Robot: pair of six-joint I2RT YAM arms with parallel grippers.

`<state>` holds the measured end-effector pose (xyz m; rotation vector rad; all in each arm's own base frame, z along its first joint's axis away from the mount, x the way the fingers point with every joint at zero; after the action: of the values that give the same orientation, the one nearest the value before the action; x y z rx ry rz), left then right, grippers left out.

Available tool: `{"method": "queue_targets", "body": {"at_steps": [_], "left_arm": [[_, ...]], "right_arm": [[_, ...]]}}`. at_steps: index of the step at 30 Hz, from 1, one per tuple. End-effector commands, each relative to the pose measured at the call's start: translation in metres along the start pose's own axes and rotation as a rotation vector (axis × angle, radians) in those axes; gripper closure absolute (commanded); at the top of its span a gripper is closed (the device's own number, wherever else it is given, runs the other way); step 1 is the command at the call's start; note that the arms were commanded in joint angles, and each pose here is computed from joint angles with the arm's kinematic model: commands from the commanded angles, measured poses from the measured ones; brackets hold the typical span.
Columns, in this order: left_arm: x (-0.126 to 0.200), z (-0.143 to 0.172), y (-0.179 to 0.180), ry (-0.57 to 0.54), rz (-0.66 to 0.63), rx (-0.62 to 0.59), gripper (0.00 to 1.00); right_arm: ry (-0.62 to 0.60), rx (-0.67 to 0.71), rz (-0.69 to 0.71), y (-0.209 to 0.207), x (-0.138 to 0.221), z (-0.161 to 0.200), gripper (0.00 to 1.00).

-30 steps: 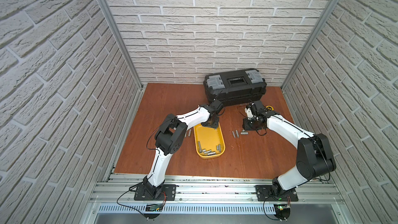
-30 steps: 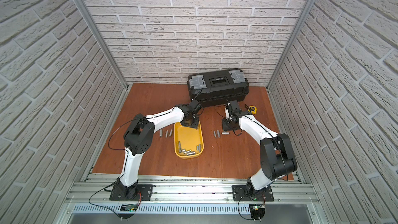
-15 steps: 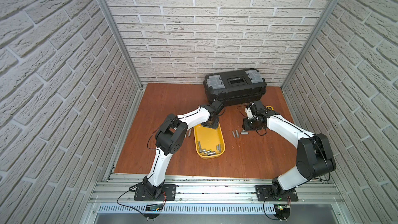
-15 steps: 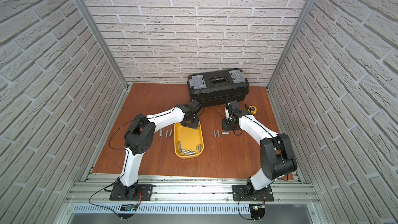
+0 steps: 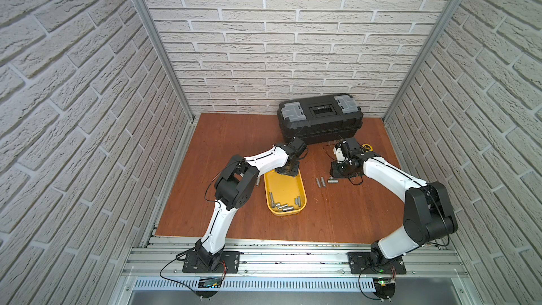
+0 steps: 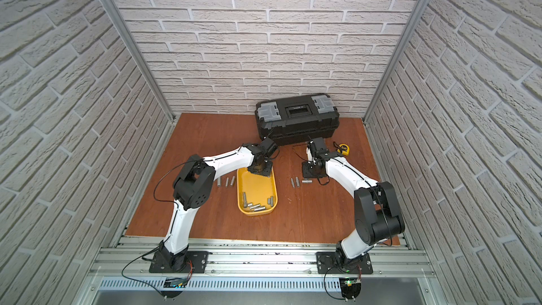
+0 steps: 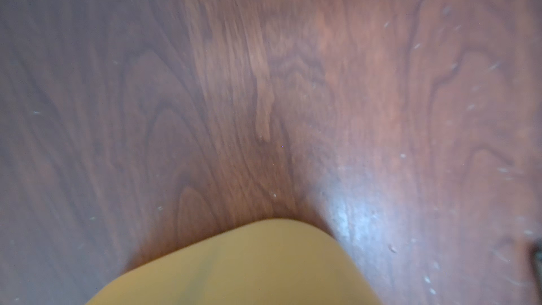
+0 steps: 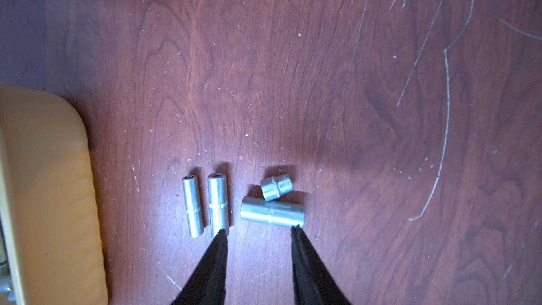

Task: Take out the socket from the storage box
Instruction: Pick up the socket head from the storage box.

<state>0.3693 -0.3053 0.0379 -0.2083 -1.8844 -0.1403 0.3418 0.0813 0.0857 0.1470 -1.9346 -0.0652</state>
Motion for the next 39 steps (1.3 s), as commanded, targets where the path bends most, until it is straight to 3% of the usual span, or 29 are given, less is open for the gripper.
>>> {"method": "queue_targets", "body": {"at_steps": [1, 20, 31, 39], "left_arm": [[-0.008, 0.008, 0.001, 0.028, -0.032, -0.032, 0.62], [0.004, 0.012, 0.000, 0.010, -0.031, -0.042, 0.89], [0.084, -0.021, 0.008, -0.168, 0.018, -0.023, 0.89], [0.115, -0.021, 0.074, -0.223, -0.028, 0.099, 0.88]], "right_arm": [[-0.020, -0.008, -0.013, 0.001, 0.002, -0.002, 0.62], [-0.020, -0.009, -0.018, 0.002, 0.001, -0.001, 0.62], [-0.028, -0.008, -0.018, 0.002, 0.006, -0.002, 0.62], [-0.041, -0.009, -0.030, 0.004, 0.010, -0.003, 0.62]]}}
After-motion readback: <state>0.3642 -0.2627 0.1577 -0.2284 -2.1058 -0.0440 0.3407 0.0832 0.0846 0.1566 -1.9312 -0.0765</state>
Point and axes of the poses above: each gripper's point midway between its finger pads, its own x axis back along the fingers, its own y axis along the line the jaws close on, z = x × y, the point moved 1 cm from there along x, back along the fingers, and after that the axes turned 3 degrees about x, right-handed, at the moved point
